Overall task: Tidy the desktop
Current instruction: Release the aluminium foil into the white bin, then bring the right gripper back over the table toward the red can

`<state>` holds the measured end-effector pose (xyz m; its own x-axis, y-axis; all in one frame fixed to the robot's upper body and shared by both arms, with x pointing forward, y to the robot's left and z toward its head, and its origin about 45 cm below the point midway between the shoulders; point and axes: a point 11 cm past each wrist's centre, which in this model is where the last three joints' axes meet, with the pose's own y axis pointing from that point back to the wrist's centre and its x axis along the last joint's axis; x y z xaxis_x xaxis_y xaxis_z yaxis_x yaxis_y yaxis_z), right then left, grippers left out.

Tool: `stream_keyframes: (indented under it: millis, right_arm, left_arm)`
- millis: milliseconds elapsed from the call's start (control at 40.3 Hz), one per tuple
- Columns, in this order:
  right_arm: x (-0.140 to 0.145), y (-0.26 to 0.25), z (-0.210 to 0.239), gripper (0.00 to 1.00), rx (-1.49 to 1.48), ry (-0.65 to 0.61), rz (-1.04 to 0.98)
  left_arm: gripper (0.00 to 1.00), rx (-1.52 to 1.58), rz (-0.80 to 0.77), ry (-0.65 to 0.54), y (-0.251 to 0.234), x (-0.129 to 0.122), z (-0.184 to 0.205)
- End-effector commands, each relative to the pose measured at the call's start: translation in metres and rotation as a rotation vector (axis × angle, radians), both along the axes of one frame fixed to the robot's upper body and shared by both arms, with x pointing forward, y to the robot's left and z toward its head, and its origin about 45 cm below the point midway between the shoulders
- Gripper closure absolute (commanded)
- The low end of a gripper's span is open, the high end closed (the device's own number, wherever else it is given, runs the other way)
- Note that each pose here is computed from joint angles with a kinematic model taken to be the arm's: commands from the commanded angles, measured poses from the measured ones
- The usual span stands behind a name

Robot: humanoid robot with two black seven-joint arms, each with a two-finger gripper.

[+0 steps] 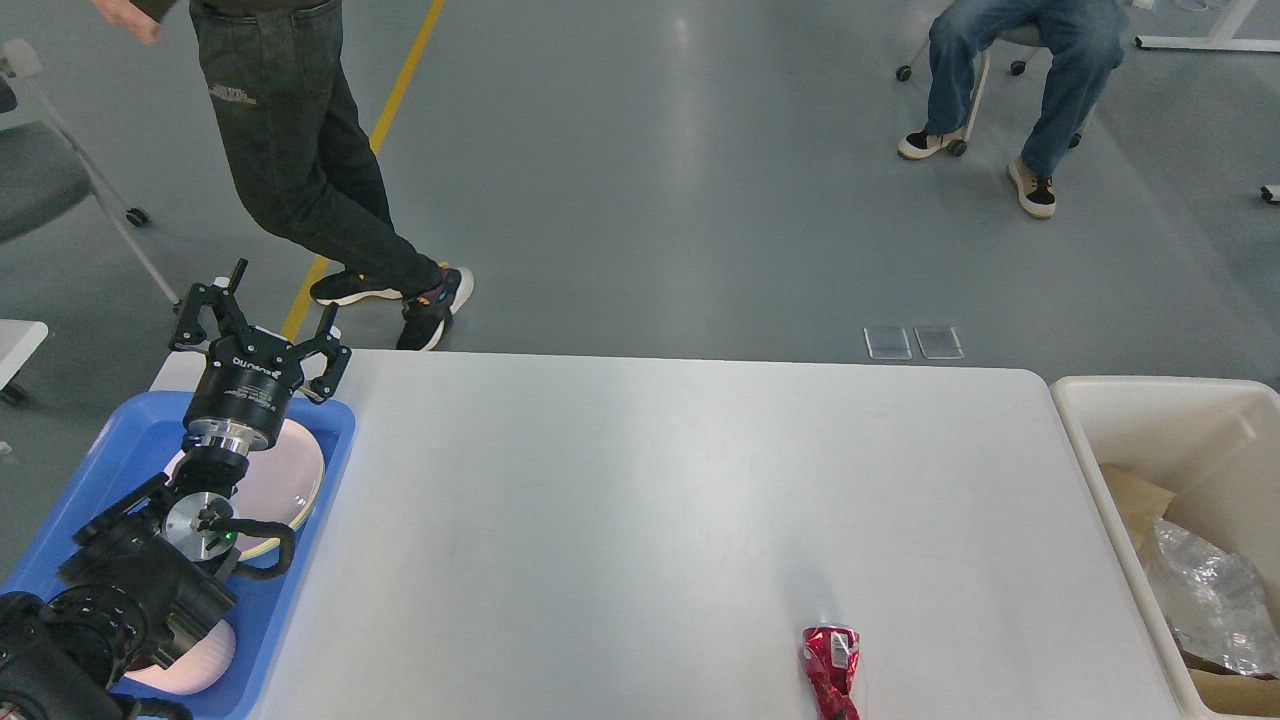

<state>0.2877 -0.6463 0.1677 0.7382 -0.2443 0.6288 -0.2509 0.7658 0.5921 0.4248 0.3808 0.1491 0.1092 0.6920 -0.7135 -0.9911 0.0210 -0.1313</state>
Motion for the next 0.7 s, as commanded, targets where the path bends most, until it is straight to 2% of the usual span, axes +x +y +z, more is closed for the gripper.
stream_keyframes:
  millis: [0,75,199,298,447,571,671]
  right_arm:
    - [0.013,0.007,0.007,0.00,0.039,-0.044,-0.008]
    - [0.030,0.012,0.024,0.00,0.070,-0.106,-0.018]
    - [0.038,0.006,0.057,0.00,0.107,-0.176,-0.054]
    - [0.054,0.029,0.081,0.00,0.223,-0.213,-0.058]
    - [0.066,0.072,0.103,0.00,0.416,-0.192,-0.046]
    - [0.084,0.117,0.126,0.00,0.584,-0.124,-0.010]
    - [0.086,0.143,0.133,0.00,0.684,-0.063,-0.012]
  left_arm:
    - [0.04,0.000,0.000,0.000,0.000,0.000,0.000]
    - [0.04,0.000,0.000,0.000,0.000,0.000,0.000]
    - [0.04,0.000,0.000,0.000,0.000,0.000,0.000]
    - [0.04,0.000,0.000,0.000,0.000,0.000,0.000]
    - [0.04,0.000,0.000,0.000,0.000,0.000,0.000]
    - [0.04,0.000,0.000,0.000,0.000,0.000,0.000]
    - [0.04,0.000,0.001,-0.001,0.000,0.000,0.000]
